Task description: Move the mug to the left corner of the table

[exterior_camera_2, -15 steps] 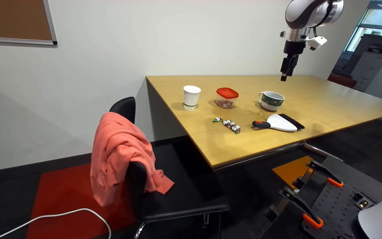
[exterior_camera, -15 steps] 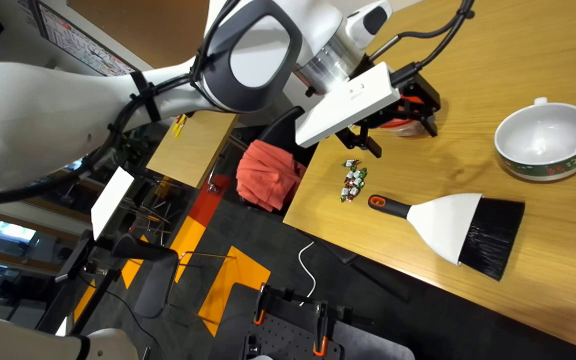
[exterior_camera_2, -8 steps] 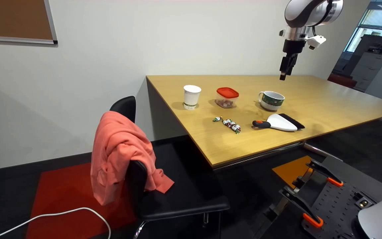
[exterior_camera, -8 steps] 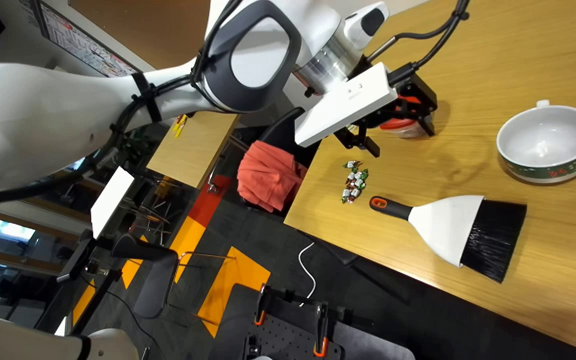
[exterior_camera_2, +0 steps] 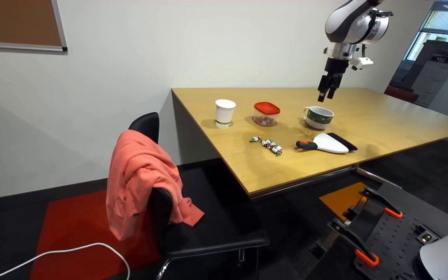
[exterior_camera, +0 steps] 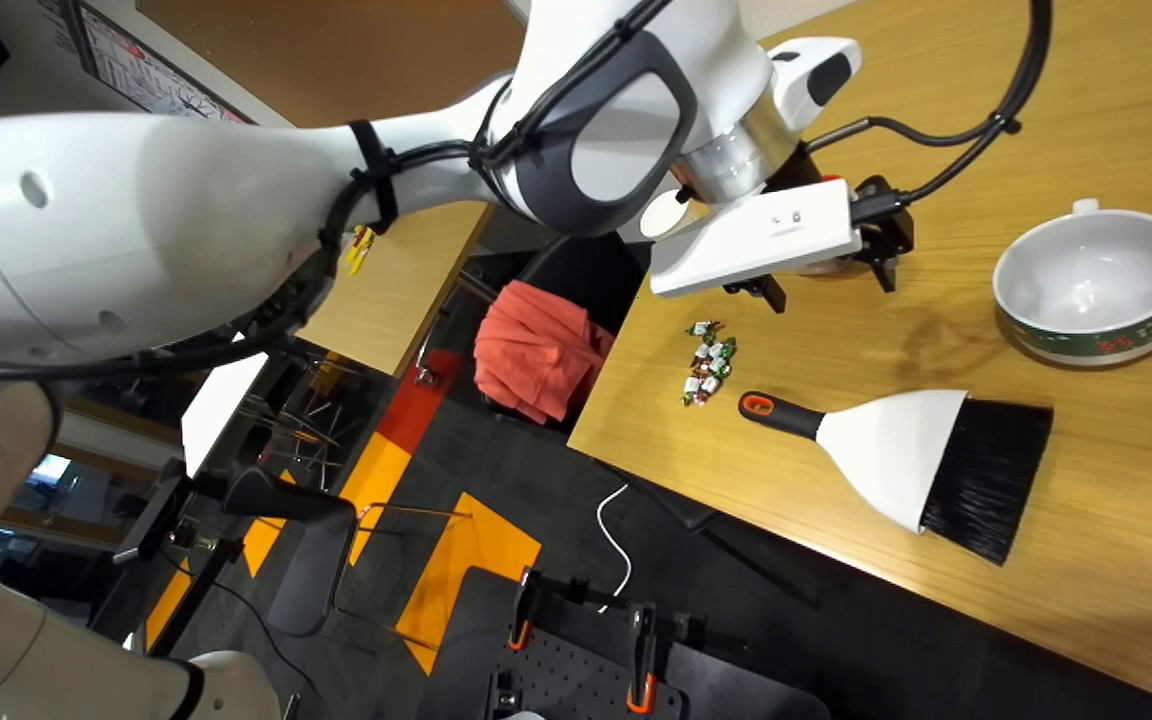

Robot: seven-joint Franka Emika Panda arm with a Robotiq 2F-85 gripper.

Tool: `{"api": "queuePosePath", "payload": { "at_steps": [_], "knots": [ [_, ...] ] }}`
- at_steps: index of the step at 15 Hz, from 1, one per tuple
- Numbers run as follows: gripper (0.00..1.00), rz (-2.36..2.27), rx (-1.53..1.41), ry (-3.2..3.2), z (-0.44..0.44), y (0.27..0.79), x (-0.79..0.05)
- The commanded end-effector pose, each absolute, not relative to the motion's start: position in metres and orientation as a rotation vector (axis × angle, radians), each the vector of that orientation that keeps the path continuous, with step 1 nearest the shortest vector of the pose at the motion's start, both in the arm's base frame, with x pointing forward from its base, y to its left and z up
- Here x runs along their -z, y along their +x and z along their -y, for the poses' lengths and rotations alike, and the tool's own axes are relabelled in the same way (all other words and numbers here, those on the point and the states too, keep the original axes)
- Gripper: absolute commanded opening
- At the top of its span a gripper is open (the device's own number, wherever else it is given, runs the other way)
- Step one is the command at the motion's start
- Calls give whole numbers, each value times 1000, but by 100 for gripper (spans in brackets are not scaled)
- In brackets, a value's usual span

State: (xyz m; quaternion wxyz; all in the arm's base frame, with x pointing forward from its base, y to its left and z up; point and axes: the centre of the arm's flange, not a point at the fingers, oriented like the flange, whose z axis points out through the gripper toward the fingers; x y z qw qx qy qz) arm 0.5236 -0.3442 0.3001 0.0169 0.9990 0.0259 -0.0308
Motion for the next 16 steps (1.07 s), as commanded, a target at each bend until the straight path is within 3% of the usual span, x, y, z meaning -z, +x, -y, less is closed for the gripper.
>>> {"api": "queuePosePath", "payload": {
  "at_steps": [1,16],
  "knots": [
    [100,-40,-17,3144,372,553,-273],
    [100,127,-116,3100,422,586,-234]
  ]
}}
